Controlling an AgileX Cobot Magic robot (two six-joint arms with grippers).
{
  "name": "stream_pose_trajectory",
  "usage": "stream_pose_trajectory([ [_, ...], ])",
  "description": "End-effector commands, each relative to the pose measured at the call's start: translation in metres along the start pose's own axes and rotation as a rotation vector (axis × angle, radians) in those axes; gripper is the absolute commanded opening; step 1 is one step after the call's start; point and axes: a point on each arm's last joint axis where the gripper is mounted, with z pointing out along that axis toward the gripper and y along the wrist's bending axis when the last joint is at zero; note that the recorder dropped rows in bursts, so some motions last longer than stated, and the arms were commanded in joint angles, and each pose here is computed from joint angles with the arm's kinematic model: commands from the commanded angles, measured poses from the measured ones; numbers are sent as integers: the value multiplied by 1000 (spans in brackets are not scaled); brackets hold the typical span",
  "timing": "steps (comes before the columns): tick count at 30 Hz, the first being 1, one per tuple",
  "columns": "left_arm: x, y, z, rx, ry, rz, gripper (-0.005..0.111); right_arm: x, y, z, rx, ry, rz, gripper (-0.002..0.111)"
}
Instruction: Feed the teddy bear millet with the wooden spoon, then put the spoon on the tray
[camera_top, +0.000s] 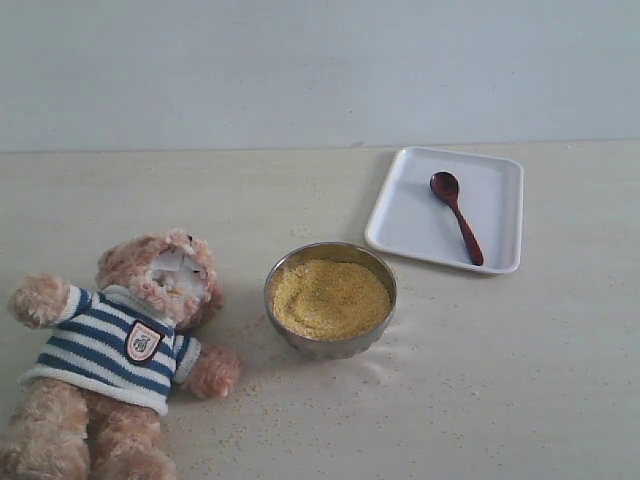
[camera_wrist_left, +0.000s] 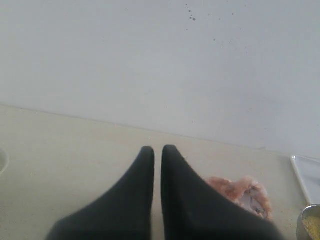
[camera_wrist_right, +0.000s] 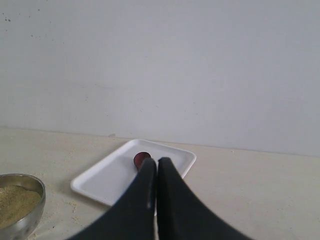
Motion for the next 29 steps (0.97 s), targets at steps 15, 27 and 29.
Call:
stream_pose_trajectory([
  [15, 1, 0, 0, 4, 2, 13, 5, -1, 0, 0, -1, -20, 3, 0],
  [27, 1, 0, 0, 4, 2, 13, 5, -1, 0, 0, -1, -20, 3, 0],
  [29, 1, 0, 0, 4, 2, 13, 5, -1, 0, 0, -1, -20, 3, 0],
])
